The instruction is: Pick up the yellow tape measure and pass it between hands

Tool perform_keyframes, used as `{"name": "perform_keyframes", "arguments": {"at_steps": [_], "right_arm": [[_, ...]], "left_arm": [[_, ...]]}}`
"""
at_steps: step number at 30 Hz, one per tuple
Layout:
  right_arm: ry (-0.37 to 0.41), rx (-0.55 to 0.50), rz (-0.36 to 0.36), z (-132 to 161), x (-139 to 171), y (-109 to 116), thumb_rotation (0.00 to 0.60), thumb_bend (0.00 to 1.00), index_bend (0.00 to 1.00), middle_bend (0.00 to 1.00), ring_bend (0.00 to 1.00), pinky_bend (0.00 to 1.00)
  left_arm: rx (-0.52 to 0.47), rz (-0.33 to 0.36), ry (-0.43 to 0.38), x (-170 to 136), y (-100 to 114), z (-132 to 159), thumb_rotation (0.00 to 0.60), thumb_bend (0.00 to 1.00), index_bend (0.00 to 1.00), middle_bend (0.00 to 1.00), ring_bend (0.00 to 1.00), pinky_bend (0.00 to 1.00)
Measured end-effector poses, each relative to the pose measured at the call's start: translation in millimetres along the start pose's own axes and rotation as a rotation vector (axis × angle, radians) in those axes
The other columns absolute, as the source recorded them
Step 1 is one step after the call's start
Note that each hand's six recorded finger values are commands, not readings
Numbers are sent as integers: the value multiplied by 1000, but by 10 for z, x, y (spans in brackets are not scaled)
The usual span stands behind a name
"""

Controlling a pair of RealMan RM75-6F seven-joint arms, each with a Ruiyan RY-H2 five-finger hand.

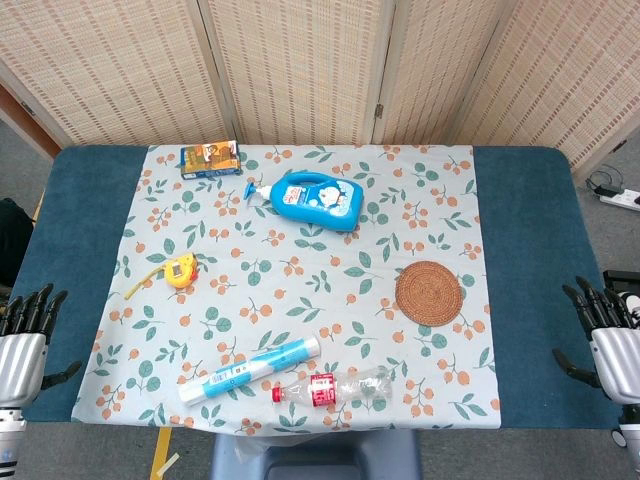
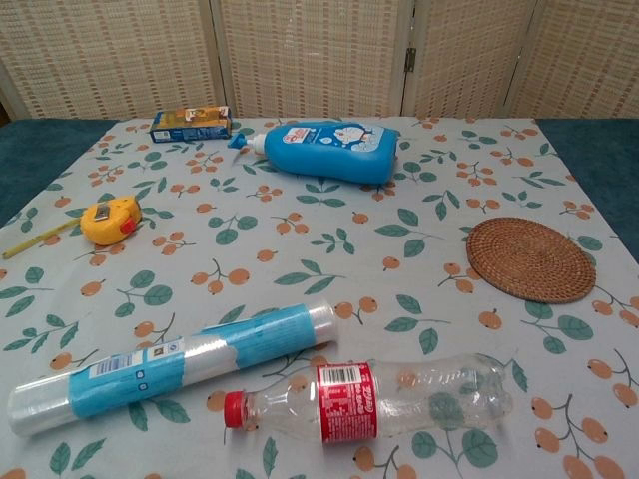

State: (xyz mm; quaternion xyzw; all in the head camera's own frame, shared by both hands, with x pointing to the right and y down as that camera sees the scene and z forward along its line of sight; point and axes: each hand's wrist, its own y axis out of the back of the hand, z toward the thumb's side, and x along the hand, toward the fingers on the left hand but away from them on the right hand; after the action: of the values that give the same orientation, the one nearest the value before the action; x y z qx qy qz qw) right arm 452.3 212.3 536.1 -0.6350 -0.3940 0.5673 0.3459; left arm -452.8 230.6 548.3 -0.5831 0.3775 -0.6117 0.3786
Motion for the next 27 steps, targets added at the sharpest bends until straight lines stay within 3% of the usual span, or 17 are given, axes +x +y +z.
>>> {"name": "perform_keyframes", "arguments": {"at_steps": [14, 21, 27], "right_arm": [[1, -4, -16, -32, 11, 33, 600, 317, 44, 28, 84, 0], [12, 7, -19, -9, -23, 70, 600, 317, 43, 29, 90, 0], [25, 11, -19, 21, -39, 87, 600, 317, 44, 29, 86, 0]], "left_arm": [[0, -4, -25, 56, 13, 66, 600, 138, 96, 49, 62, 0], [2, -2, -93, 262, 55, 216, 600, 138, 96, 49, 62, 0], [-41, -40, -162, 549, 27, 397, 600, 138, 97, 49, 62, 0]]}}
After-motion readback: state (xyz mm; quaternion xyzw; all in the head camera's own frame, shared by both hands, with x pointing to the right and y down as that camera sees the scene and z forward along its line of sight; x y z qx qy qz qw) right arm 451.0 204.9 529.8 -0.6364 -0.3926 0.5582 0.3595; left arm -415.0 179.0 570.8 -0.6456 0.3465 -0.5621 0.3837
